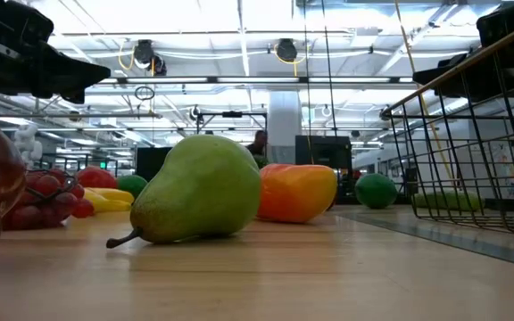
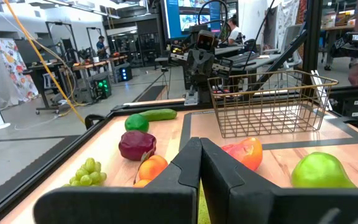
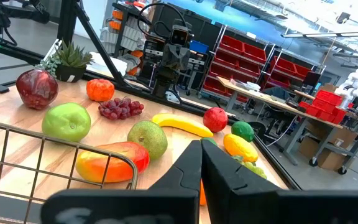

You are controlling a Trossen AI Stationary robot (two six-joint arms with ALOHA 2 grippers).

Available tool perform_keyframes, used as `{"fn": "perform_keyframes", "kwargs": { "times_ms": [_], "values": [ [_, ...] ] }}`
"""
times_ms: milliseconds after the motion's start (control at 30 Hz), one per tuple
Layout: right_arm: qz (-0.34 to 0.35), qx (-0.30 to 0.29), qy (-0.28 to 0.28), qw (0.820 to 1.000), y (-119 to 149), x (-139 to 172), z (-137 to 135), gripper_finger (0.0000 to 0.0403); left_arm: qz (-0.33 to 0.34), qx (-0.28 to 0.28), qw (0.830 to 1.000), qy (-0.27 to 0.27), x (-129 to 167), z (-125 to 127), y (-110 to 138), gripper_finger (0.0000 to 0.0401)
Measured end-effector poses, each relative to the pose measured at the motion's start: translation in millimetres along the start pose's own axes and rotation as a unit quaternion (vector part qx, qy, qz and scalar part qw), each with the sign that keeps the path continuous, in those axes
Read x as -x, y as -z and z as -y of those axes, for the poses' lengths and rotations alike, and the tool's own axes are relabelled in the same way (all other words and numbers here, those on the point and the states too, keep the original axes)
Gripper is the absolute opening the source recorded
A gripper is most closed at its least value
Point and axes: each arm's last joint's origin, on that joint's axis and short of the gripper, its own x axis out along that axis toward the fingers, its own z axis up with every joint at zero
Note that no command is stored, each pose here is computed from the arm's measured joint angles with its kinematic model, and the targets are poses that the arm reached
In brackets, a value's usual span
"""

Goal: Build produce basket

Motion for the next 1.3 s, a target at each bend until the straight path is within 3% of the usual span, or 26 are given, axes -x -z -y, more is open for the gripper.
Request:
{"fn": "perform_keyframes", "kwargs": {
  "times_ms": [1100,1300],
  "values": [
    [0.0,0.001,0.0,1.0,0.0,0.0,0.0,0.0,0.0,0.0,1.0,0.0,0.0,0.0,-0.1,0.001],
    [0.0,0.039,0.0,0.999,0.0,0.0,0.0,0.0,0.0,0.0,1.0,0.0,0.0,0.0,0.0,0.001]
  ]
}}
